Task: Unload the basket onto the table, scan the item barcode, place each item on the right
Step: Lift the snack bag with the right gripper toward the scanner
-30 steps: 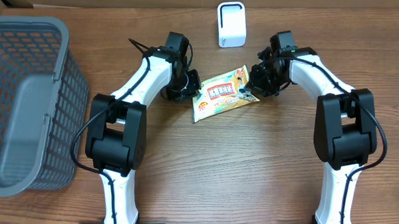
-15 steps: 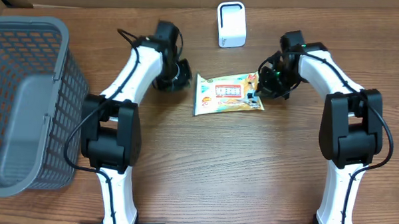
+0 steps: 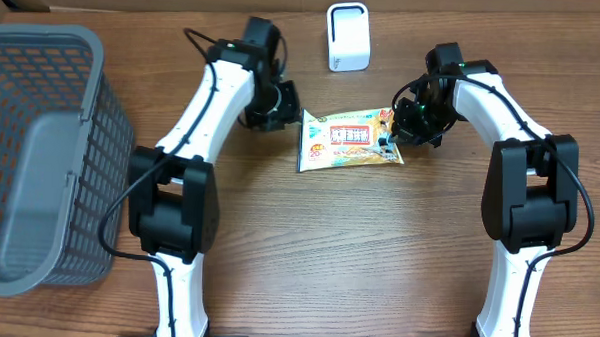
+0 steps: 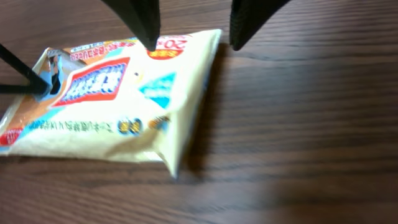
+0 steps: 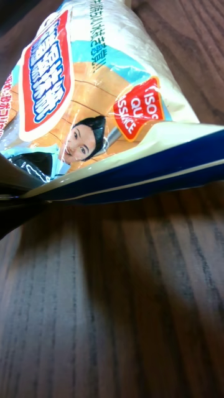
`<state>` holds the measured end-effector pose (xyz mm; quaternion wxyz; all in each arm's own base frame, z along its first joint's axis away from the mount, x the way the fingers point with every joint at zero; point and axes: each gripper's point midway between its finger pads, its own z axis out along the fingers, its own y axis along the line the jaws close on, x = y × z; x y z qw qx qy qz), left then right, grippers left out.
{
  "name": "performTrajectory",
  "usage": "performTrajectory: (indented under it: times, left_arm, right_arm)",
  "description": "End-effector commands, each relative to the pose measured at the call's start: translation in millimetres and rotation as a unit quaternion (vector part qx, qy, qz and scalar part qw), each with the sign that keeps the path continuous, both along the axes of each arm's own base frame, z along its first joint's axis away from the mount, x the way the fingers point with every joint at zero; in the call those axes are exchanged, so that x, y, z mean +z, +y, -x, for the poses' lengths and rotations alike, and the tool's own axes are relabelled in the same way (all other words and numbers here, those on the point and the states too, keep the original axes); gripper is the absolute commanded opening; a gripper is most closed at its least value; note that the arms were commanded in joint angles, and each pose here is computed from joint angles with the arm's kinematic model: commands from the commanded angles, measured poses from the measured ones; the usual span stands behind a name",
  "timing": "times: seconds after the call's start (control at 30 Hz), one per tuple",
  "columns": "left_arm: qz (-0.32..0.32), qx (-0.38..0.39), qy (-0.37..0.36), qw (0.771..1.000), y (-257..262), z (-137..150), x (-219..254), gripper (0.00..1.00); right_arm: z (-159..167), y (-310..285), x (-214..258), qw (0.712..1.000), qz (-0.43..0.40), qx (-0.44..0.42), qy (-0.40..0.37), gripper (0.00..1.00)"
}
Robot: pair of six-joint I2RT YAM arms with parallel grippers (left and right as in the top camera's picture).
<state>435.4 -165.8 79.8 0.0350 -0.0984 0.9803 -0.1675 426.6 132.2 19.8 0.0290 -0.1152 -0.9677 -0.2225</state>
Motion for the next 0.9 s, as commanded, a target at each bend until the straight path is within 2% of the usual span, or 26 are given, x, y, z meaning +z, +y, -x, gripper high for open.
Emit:
performTrajectory:
  times: [0.0, 0.1, 0.23, 0.4, 0.57, 0.87]
  left_arm:
    - [-0.032, -0.016, 0.000, 0.999, 0, 4, -8, 0.32]
    - [-0.035, -0.015, 0.004, 0.999, 1, 6, -9, 0.32]
    - [-0.035, -0.007, 0.004, 0.999, 8, 3, -9, 0.32]
    - [-0.035, 0.001, 0.004, 0.999, 15, 1, -9, 0.32]
    - [-0.037, 0.005, 0.009, 0.999, 19, 1, -9, 0.33]
    - [-0.049, 0.007, 0.010, 0.999, 24, 2, -10, 0.34]
  right_arm:
    - [-19, -3, 34, 0.999, -0.001, -0.006, -0.044, 0.04]
    - [-27, -13, 63, 0.998, 0.009, -0.011, -0.065, 0.04]
    - [-35, -44, 107, 0.990, 0.096, -0.026, -0.099, 0.04]
    - [-28, -76, 155, 0.970, 0.207, -0.036, -0.122, 0.04]
    - [-15, -89, 172, 0.958, 0.260, -0.035, -0.112, 0.04]
    - [1, -111, 175, 0.943, 0.321, -0.032, -0.085, 0.04]
